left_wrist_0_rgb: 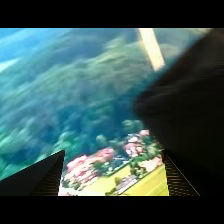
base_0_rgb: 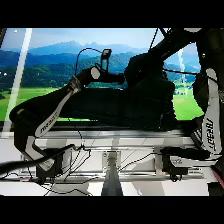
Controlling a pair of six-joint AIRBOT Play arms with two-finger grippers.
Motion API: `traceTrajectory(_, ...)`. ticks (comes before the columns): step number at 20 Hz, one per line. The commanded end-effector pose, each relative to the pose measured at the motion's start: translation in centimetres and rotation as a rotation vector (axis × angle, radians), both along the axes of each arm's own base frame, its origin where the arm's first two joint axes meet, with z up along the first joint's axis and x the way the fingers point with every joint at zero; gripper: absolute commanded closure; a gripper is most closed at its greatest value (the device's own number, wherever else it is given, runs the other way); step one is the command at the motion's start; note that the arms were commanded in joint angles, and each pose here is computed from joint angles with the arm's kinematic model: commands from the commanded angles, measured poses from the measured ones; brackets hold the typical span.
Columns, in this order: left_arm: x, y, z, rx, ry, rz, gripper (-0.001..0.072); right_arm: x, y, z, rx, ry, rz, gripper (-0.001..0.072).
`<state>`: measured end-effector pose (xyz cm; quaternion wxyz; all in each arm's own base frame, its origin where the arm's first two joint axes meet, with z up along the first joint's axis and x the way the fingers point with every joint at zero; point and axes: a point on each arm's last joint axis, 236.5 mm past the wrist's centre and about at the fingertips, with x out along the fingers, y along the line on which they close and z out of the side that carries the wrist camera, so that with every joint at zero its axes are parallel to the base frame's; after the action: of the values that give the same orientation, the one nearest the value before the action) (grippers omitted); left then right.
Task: Fold the clothes and pants, and hang the long-sleeved shirts on hangers.
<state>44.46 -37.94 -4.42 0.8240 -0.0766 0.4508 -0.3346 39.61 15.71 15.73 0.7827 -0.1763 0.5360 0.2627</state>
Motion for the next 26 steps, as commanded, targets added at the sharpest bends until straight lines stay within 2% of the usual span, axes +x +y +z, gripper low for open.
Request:
traceTrajectory(1, -0.4, -1.5, 1.9, 0.053, -0.149, -0.181, 0.0022, -0.1, 0.0, 0.0, -0.004, 0.002, 0.006, 0.0678)
traceTrajectory(3, -0.7, -1.7, 2.1, 0.069, -0.180, -0.223, 0.0023, 0.2, 0.1, 0.1, 0.002, -0.012, 0.004, 0.0678)
traceTrajectory(8, -3.6, -5.0, 2.4, 0.101, -0.320, -0.440, 0.0017, 0.3, 0.2, 0.2, 0.005, -0.017, 0.004, 0.0678)
traceTrajectory(10, -2.7, -6.3, 3.5, 0.100, -0.442, -0.450, 0.0017, 0.3, 0.2, 0.2, 0.005, -0.017, 0.005, 0.0678)
traceTrajectory(12, -0.8, -7.0, 4.6, 0.084, -0.523, -0.362, 0.0020, 0.3, 0.2, 0.2, 0.005, -0.017, 0.005, 0.0678)
traceTrajectory(13, -0.1, -7.3, 4.9, 0.061, -0.533, -0.308, 0.0056, 0.3, 0.2, 0.2, 0.005, -0.017, 0.004, 0.0678)
traceTrajectory(14, 0.1, -7.6, 4.7, 0.037, -0.520, -0.272, 0.0233, 0.3, 0.2, 0.2, 0.005, -0.017, 0.005, 0.0678)
traceTrajectory(16, -0.1, -7.9, 3.9, 0.030, -0.499, -0.264, 0.0637, 0.3, 0.1, 0.2, 0.004, -0.017, 0.004, 0.0678)
traceTrajectory(17, 0.0, -7.8, 3.6, 0.040, -0.503, -0.270, 0.0676, 0.3, 0.1, 0.2, 0.003, -0.017, 0.003, 0.0678)
traceTrajectory(21, 4.4, -3.5, 7.0, 0.102, -0.620, -0.194, 0.0677, 1.0, -1.2, 0.1, -0.049, -0.041, -0.022, 0.0678)
traceTrajectory(23, 7.3, 1.0, 10.8, 0.185, -0.734, -0.165, 0.0676, 2.1, -2.2, 0.4, -0.077, -0.084, -0.048, 0.0678)
traceTrajectory(26, 10.2, 8.6, 18.9, 0.336, -0.933, -0.110, 0.0677, 5.3, -2.9, 1.3, -0.033, -0.199, -0.097, 0.0678)
